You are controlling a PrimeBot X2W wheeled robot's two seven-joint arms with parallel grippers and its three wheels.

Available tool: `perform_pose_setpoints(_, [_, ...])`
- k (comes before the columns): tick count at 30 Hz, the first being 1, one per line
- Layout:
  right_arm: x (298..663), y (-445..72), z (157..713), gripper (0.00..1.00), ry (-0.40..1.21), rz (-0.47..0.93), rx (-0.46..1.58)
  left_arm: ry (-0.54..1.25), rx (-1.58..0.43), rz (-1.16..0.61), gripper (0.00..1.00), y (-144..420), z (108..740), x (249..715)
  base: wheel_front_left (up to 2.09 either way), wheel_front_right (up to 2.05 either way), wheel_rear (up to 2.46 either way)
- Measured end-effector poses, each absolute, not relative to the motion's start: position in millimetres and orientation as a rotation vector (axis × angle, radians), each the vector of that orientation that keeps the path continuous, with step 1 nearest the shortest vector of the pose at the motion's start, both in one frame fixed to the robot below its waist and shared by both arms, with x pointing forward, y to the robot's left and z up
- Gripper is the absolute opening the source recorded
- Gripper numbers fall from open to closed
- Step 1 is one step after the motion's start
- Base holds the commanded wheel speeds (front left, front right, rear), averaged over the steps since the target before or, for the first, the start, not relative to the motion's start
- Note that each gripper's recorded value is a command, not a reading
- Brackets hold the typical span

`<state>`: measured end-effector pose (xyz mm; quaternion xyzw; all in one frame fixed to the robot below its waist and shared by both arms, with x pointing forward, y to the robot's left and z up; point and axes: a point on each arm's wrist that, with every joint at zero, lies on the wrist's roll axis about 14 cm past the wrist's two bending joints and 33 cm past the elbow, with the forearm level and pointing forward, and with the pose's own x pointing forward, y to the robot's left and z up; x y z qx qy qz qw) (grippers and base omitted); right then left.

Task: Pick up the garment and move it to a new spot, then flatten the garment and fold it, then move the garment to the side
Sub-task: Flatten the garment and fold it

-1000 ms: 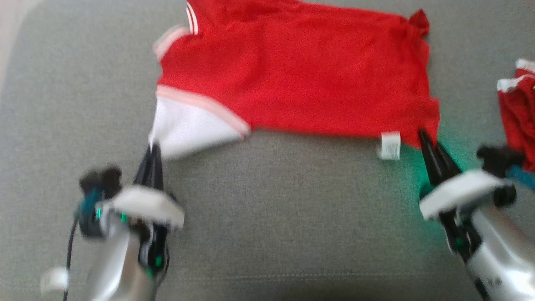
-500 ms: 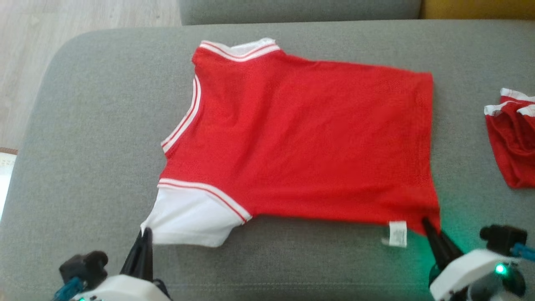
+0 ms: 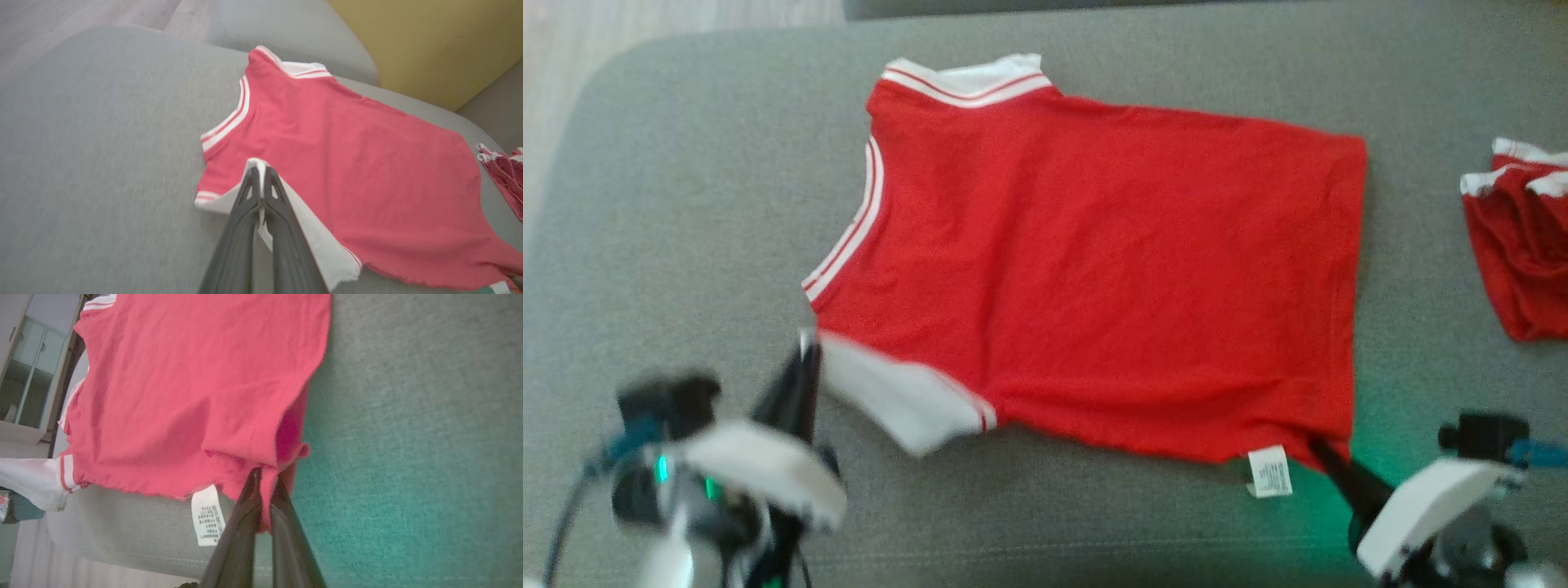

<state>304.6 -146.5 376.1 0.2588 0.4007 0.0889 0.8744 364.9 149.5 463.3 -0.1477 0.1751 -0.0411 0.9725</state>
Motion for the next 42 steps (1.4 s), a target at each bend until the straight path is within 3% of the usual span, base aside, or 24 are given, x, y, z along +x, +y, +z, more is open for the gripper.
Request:
perform_pose_setpoints(9, [381, -157, 417, 0.0, 0.721, 0.219, 0.561, 0.323, -0.291, -0.191, 0.0, 129, 479, 454, 0.0, 0.0, 0.0])
perform_pose_setpoints(15, [406, -161, 412, 0.0, 0.711, 0.203, 0.559, 0.364, -0.301, -0.213, 0.0, 117, 458, 488, 0.0, 0.0, 0.0])
perform_pose_setpoints(16, [409, -162, 410, 0.16, 0.704, 0.2, 0.557, 0.361, -0.307, -0.214, 0.0, 115, 456, 492, 0.0, 0.0, 0.0])
perform_pose_setpoints(17, [412, -163, 410, 0.61, 0.688, 0.193, 0.556, 0.356, -0.318, -0.215, 0.4, 113, 454, 496, 0.0, 0.0, 0.0])
perform_pose_setpoints(18, [415, -164, 409, 1.0, 0.675, 0.19, 0.547, 0.352, -0.323, -0.212, 1.0, 112, 452, 500, 0.0, 0.0, 0.0])
perform_pose_setpoints(23, [432, -175, 422, 1.0, 0.498, 0.159, 0.445, 0.285, -0.339, -0.193, 1.0, 111, 449, 508, 0.0, 0.0, 0.0])
perform_pose_setpoints(30, [436, -193, 462, 1.0, 0.169, 0.127, 0.203, 0.006, -0.184, -0.156, 1.0, 118, 485, 504, 0.0, 0.0, 0.0])
perform_pose_setpoints(36, [414, -196, 481, 1.0, 0.047, 0.116, 0.125, -0.035, -0.104, -0.117, 1.0, 125, 486, 468, 0.0, 0.0, 0.0])
perform_pose_setpoints(42, [391, -191, 484, 1.0, 0.036, 0.097, 0.135, -0.021, -0.107, -0.073, 1.0, 134, 483, 434, 0.0, 0.0, 0.0])
